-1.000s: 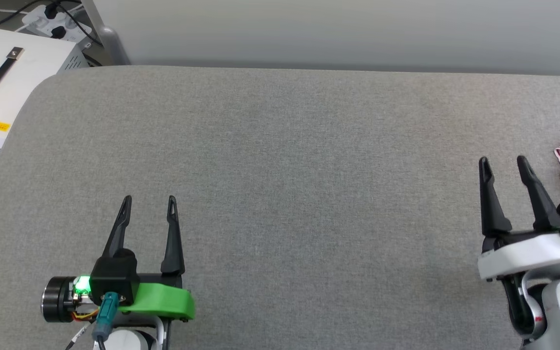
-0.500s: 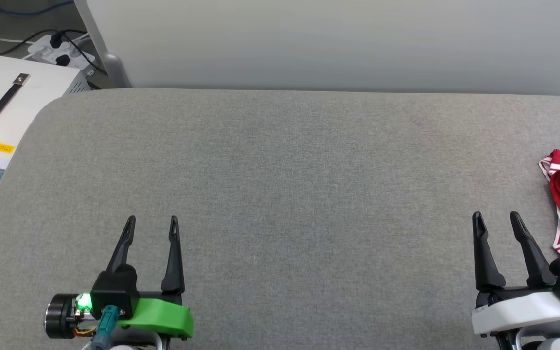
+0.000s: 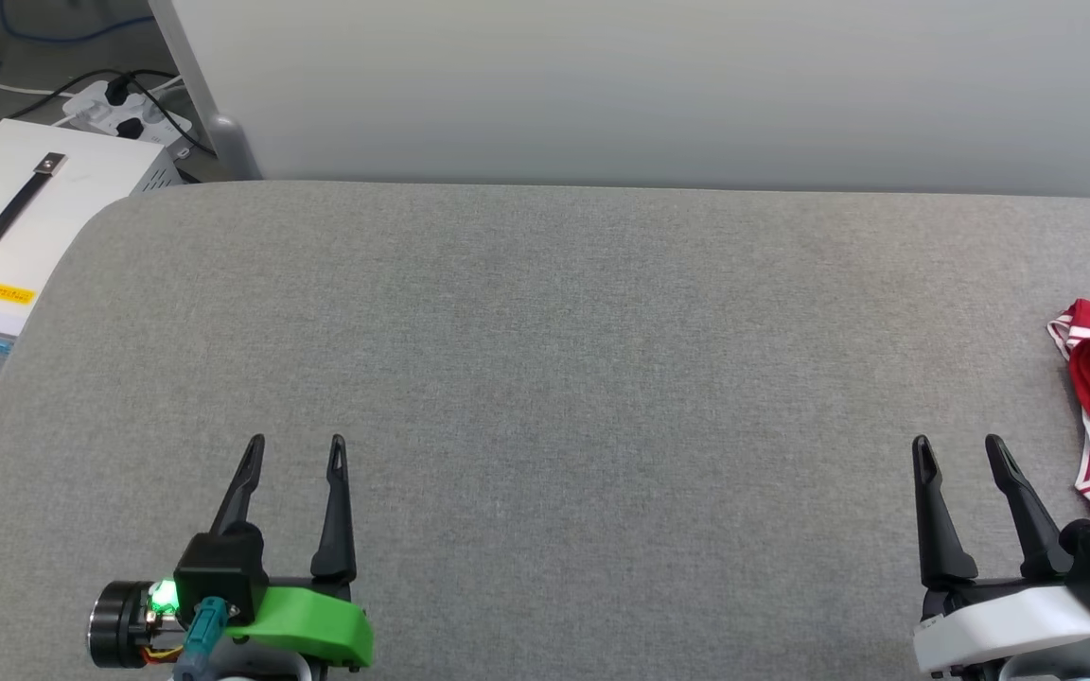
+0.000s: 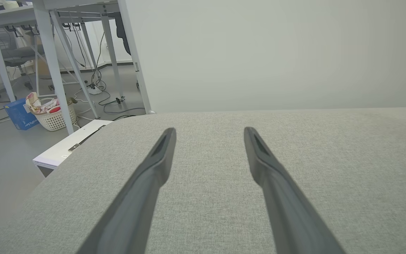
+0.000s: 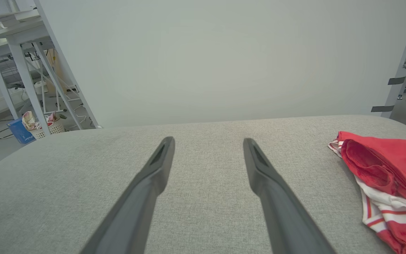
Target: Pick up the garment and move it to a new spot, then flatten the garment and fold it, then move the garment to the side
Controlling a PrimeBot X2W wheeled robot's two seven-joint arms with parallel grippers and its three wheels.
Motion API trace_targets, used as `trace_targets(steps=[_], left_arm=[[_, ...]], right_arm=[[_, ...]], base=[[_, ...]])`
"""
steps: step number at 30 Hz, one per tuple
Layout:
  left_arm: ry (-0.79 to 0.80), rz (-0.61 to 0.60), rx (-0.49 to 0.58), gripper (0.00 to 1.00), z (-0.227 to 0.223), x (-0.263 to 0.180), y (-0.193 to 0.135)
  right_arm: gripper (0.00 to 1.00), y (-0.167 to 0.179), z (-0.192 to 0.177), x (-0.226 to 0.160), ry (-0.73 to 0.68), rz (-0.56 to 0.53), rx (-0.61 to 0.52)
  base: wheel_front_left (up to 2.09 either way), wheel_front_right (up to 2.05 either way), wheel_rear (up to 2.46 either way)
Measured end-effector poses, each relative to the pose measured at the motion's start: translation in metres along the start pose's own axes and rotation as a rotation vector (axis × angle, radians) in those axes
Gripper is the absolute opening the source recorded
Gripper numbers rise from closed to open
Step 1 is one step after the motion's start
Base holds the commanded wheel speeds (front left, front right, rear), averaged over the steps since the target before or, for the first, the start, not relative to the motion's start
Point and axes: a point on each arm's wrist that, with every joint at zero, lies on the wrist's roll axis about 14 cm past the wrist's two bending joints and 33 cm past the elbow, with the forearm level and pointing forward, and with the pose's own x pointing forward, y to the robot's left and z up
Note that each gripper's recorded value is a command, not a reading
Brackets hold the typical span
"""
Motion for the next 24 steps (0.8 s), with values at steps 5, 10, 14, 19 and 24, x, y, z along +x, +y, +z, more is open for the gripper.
trace_targets(steps=[5, 10, 14, 19, 24], left_arm=[[0.004, 0.000, 0.000, 0.00, -0.0011, 0.0001, 0.0000], [0.005, -0.001, 0.000, 0.00, -0.0009, 0.0003, -0.0004], [0.012, -0.002, 0.000, 0.00, -0.0014, 0.0006, -0.0008], [0.018, -0.003, 0.000, 0.00, -0.0015, 0.0009, -0.0013], [0.025, -0.003, -0.001, 0.00, -0.0019, 0.0012, -0.0014]], right_arm=[[0.00, 0.0001, -0.0006, 0.0000, 0.002, -0.001, 0.002], [0.00, -0.0001, -0.0004, -0.0003, 0.002, -0.002, 0.002], [0.00, -0.0002, -0.0010, -0.0007, 0.009, -0.003, -0.001], [0.00, 0.0001, -0.0018, -0.0010, 0.018, 0.000, -0.014], [0.00, 0.0003, -0.0024, -0.0013, 0.025, 0.001, -0.022]], base=[[0.00, 0.00, 0.00], [0.00, 0.00, 0.00], [0.00, 0.00, 0.00], [0.00, 0.00, 0.00], [0.00, 0.00, 0.00]])
